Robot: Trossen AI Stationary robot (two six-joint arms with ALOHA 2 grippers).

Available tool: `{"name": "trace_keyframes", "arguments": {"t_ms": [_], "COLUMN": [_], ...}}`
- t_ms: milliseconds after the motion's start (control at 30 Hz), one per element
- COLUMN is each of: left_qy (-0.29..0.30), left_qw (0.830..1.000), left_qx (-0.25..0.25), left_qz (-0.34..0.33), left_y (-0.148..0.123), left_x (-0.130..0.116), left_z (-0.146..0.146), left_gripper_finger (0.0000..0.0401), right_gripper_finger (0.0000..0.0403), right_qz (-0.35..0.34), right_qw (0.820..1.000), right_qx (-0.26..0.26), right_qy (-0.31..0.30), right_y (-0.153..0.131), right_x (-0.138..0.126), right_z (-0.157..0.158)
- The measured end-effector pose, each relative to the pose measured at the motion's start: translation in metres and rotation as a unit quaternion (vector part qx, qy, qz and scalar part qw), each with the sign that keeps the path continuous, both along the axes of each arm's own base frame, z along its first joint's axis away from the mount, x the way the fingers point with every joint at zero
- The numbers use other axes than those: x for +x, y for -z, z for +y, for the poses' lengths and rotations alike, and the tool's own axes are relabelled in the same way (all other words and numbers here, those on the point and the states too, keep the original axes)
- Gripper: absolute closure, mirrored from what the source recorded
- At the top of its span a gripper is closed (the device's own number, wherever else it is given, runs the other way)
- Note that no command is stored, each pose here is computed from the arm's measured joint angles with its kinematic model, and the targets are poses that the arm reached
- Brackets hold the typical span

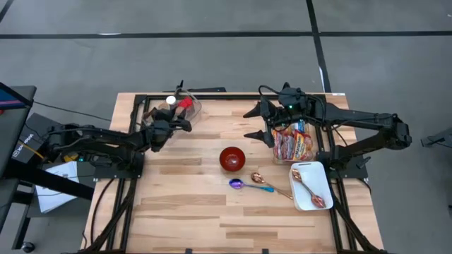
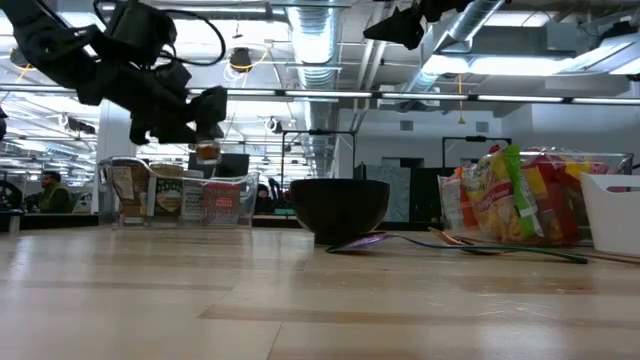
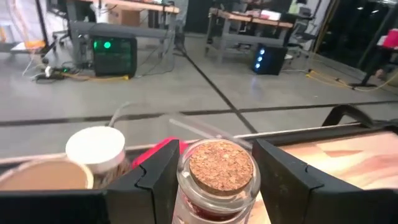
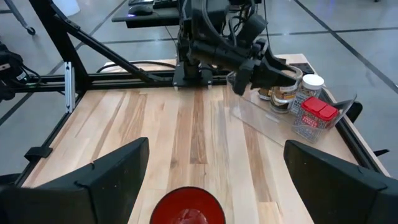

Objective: Pick & Place Food Item
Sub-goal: Put the brown seasoning bottle into the left transparent bin

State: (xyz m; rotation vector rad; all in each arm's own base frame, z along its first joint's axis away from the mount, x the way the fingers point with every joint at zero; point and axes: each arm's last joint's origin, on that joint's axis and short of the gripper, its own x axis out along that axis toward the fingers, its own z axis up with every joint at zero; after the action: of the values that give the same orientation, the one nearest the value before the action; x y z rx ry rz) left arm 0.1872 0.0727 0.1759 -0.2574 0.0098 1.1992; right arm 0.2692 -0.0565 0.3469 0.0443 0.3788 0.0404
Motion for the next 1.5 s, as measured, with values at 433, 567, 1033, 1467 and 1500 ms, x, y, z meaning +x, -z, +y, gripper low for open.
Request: {"name": "trace_keyframes", "arguments": {"t_ms": [433,567,1033,1467,1500], "left_qy": [-0.040,-0.040,-0.052,-0.041,-0.041], "left_qw": [0.998,0.998,0.997,0.996,0.996], "left_qx": [-0.044,-0.049,-0.061,-0.074,-0.075], "left_qz": [0.009,0.010,0.017,0.028,0.029], "left_y": [0.029,0.032,0.041,0.043,0.044], "left_x": [0.005,0.006,0.007,0.005,0.005], "left_z": [0.011,0.011,0.012,0.016,0.016], "left_gripper_finger": [0.0228,0.0228,0.0228,0.0228,0.0228], "right_gripper_finger": [0.0037,0.0037,0.0037,0.0037,0.0037], "right_qz": [-0.002,-0.002,-0.004,-0.007,-0.007], "right_qw": [1.000,1.000,1.000,1.000,1.000], "right_qx": [-0.001,-0.001,-0.001,-0.002,-0.002], "right_qy": [0.002,0.002,0.003,0.003,0.003], "right_y": [0.000,0.000,-0.001,-0.001,-0.001], "right_x": [0.000,0.000,0.000,0.000,0.000], "right_z": [-0.002,-0.002,-0.002,-0.002,-0.002]}}
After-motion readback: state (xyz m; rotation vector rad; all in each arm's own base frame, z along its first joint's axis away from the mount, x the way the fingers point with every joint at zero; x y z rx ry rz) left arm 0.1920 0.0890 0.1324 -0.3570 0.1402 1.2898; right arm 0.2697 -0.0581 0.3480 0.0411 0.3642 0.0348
